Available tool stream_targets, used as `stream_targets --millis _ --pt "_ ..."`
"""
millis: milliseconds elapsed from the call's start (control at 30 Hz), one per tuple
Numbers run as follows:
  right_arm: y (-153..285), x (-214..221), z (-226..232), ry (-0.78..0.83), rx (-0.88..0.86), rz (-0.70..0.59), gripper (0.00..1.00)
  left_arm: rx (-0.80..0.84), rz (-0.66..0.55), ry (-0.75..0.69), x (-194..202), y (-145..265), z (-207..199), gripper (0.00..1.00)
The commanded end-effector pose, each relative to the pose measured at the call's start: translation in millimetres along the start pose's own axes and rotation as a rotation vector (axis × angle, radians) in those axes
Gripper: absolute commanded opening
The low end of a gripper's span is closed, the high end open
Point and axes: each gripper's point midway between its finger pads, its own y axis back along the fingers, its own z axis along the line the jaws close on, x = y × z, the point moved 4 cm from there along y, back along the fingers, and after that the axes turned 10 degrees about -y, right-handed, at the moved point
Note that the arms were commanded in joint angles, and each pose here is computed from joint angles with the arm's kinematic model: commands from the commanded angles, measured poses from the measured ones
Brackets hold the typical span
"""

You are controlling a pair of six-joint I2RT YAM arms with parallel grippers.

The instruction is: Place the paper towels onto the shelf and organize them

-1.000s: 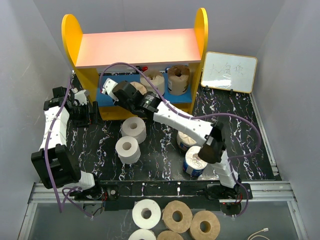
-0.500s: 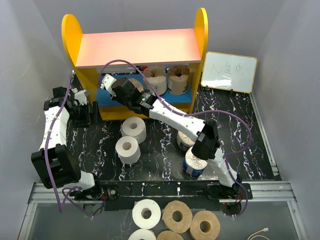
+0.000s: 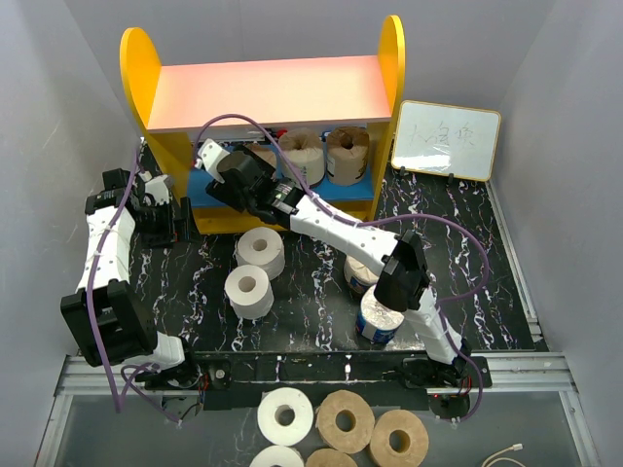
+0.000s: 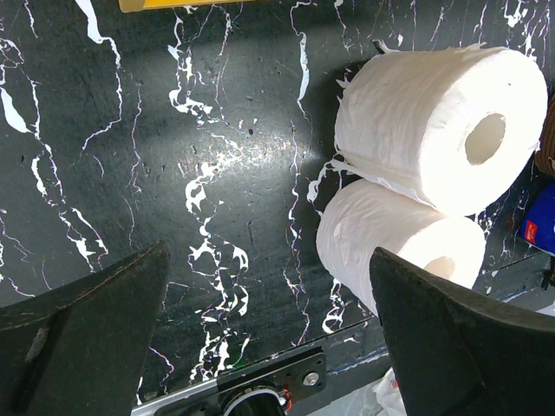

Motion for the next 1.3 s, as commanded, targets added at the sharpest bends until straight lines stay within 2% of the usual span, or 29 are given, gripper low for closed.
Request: stream_targets --millis 0,100,133,167,333,533,667,800,967,1100,1267 --pt "30.0 -40.8 -19.4 -0.033 0.121 -0.152 0.73 0.006 -0.028 -0.014 -7.5 5.9 -1.7 0.99" --pt "59.0 -50.4 -2.9 0.034 0.193 -0.208 0.80 0.004 -0.027 -0.015 -6.7 6.2 -1.9 0.99" --pt "70.5 -55.5 2.4 0.040 0.211 -0.242 0.92 0.004 -0.027 -0.013 -6.6 6.2 -2.1 0.99" --pt "81.2 -60.2 7.0 0.042 0.216 -0.272 0.98 0.004 -0.027 -0.013 -6.9 6.3 -2.0 0.99" --pt "105.7 -74.1 13.5 0.019 0.197 -0.324 0.99 0.008 -0.027 -0.014 -9.3 6.9 -1.8 0.99" --pt "115.7 -64.0 14.0 -0.033 0.196 -0.321 0.99 0.013 -0.023 -0.012 -9.2 6.4 -1.9 0.99" --pt "144.4 -28.3 21.1 -0.025 0.124 -0.188 0.99 0.020 -0.035 -0.020 -8.8 9.6 -5.5 0.98" --pt "190.6 26.6 -13.1 -0.080 0.163 -0.065 0.98 -0.025 -0.052 -0.014 -12.1 17.8 -4.0 0.99" --pt "216.3 101.6 -27.7 -0.081 0.207 0.180 0.97 -0.005 -0.165 0.066 -48.6 56.9 -13.4 0.99" --pt "217.9 139.1 -26.8 -0.073 0.247 0.281 0.97 -0.211 -0.249 0.135 -72.1 108.5 11.3 0.99" --pt "209.6 171.7 -21.9 -0.086 0.247 0.364 0.97 -0.517 -0.248 0.253 -48.4 147.0 63.0 0.99"
